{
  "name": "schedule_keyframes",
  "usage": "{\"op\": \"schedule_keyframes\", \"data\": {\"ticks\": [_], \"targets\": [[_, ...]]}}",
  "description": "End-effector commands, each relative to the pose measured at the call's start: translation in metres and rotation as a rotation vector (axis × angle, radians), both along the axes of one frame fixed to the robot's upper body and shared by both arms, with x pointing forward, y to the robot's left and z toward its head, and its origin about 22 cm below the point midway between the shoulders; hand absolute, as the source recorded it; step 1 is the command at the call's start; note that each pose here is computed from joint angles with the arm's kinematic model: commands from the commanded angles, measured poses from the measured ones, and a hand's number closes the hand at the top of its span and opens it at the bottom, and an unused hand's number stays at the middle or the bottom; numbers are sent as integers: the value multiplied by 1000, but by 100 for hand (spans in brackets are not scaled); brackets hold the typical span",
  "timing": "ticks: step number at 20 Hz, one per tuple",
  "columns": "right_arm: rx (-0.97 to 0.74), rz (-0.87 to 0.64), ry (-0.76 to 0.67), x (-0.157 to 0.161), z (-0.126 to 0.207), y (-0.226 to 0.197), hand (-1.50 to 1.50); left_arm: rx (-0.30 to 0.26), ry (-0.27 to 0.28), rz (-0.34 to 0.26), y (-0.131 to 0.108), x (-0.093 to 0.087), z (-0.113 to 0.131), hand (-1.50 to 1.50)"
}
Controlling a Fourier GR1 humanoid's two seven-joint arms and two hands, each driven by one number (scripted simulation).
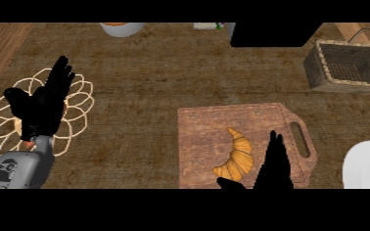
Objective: Pick the croissant from the cutting board and place it in the basket
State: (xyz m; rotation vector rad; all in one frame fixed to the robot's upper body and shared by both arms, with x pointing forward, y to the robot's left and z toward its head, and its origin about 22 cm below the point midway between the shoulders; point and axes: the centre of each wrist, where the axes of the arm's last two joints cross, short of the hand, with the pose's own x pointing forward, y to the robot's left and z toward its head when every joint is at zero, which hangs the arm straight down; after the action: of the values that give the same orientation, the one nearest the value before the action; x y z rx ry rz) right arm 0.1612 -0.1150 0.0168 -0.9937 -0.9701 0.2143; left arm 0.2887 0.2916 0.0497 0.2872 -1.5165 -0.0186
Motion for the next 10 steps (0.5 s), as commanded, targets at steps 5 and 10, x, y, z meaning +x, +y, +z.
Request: {"op": "schedule_keyframes", "data": {"ticks": [5, 10], "targets": [[61, -111, 56, 7, -23, 9, -150, -6, 4, -3, 5, -1, 1, 0], [62, -104, 70, 17, -17, 8, -150, 0, 3, -3, 7, -1, -1, 0]]}}
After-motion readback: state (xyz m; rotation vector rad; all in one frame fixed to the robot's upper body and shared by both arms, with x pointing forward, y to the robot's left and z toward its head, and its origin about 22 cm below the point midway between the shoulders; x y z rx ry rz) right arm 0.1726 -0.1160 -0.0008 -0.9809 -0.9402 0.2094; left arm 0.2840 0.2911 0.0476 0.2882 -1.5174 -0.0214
